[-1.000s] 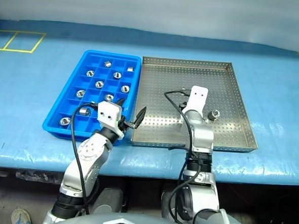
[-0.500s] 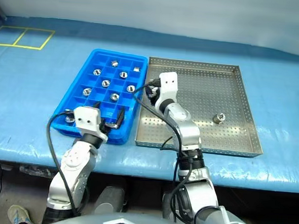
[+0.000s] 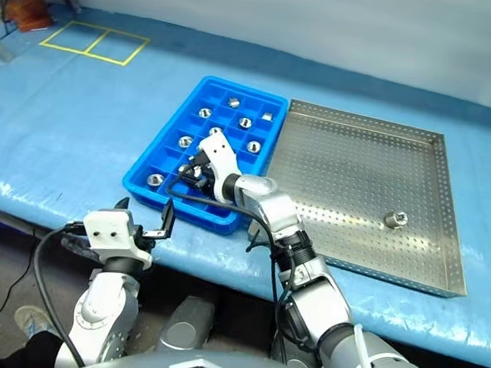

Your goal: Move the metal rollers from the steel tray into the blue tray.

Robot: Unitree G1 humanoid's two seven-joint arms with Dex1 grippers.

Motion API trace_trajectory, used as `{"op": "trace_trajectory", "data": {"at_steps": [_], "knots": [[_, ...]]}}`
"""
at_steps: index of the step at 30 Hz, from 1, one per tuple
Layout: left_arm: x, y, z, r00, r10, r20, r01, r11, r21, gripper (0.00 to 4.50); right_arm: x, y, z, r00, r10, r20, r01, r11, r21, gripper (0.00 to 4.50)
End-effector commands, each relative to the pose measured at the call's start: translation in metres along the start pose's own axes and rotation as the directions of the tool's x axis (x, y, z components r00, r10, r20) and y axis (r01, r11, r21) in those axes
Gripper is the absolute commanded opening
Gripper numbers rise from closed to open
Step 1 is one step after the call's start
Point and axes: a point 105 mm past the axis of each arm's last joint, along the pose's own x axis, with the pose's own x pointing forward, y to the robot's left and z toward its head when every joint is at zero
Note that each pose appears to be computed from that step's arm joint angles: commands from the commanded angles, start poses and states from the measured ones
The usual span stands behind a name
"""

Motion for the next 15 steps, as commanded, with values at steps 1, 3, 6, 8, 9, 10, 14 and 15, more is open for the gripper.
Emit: {"op": "trace_trajectory", "data": {"at_steps": [1, 3, 6, 8, 9, 10, 14, 15], "knots": [[-0.001, -0.001, 0.018, 0.997, 0.007, 0.078, -0.007, 1.000, 0.001, 4.50, 0.000, 0.010, 0.010, 0.997, 0.076, -0.007, -0.076, 0.995, -0.064, 1.71], [-0.001, -0.001, 0.019, 0.996, 0.010, 0.085, -0.010, 1.000, -0.005, 4.50, -0.002, 0.011, 0.009, 0.996, 0.090, -0.016, -0.091, 0.993, -0.079, 1.71], [0.002, -0.002, 0.019, 0.996, 0.006, 0.089, -0.005, 1.000, -0.007, 4.50, -0.008, 0.009, 0.015, 0.995, 0.095, -0.003, -0.095, 0.991, -0.096, 1.71], [0.004, -0.005, 0.019, 0.996, -0.005, 0.093, 0.006, 1.000, -0.010, 4.50, -0.014, 0.009, 0.018, 0.994, 0.114, -0.006, -0.114, 0.987, -0.113, 1.71], [0.006, -0.006, 0.019, 0.995, -0.012, 0.096, 0.013, 1.000, -0.012, 4.50, -0.017, 0.009, 0.020, 0.992, 0.124, -0.010, -0.124, 0.985, -0.124, 1.71], [0.007, -0.007, 0.020, 0.995, -0.019, 0.097, 0.020, 1.000, -0.011, 4.50, -0.020, 0.008, 0.020, 0.991, 0.130, -0.015, -0.131, 0.983, -0.132, 1.71], [0.010, -0.009, 0.020, 0.994, -0.035, 0.101, 0.036, 0.999, -0.011, 4.50, -0.034, 0.009, 0.028, 0.985, 0.173, 0.012, -0.170, 0.976, -0.137, 1.71], [0.011, -0.010, 0.020, 0.994, -0.037, 0.102, 0.039, 0.999, -0.011, 4.50, -0.038, 0.011, 0.031, 0.979, 0.203, 0.029, -0.198, 0.973, -0.120, 1.71]]}}
